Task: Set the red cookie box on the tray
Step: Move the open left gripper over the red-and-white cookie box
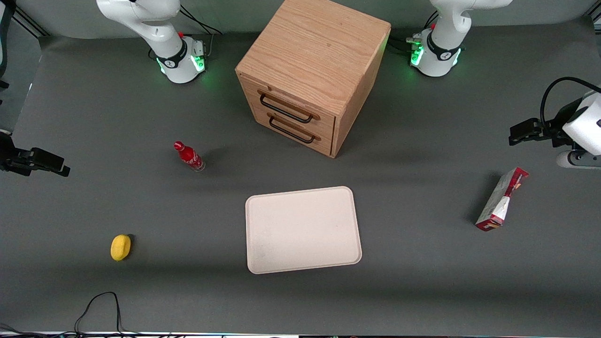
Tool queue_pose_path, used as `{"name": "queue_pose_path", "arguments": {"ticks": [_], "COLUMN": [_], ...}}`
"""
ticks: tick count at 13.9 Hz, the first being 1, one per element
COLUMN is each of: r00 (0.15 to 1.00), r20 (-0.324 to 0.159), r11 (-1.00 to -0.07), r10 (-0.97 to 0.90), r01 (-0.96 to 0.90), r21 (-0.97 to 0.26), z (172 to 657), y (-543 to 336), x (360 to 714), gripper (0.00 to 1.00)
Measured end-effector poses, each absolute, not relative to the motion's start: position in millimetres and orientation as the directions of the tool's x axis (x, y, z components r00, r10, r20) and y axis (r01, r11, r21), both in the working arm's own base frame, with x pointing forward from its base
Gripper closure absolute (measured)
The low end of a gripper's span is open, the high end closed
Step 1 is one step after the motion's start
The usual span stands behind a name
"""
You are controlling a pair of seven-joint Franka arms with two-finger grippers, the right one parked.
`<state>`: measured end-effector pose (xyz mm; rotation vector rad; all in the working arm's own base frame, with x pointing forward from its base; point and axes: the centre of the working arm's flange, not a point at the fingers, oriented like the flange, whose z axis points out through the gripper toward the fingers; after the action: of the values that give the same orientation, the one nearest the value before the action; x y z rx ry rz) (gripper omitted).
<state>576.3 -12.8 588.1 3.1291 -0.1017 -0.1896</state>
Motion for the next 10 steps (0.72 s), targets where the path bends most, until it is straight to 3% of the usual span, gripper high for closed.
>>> {"name": "queue_pose_path", "arguments": {"ticks": [6, 10], "r00": [0.989, 0.985], "r20": [-0.131, -0.145], "r11": [-0.998, -0.996], "r10": [-0.062, -0.091], "r01": [-0.062, -0.092], "r21": [0.006, -0.002], "z": [587.2, 583.1], "y": [-2.4, 63.1], "x": [575.2, 571.0], "gripper": [0.00, 0.00]}}
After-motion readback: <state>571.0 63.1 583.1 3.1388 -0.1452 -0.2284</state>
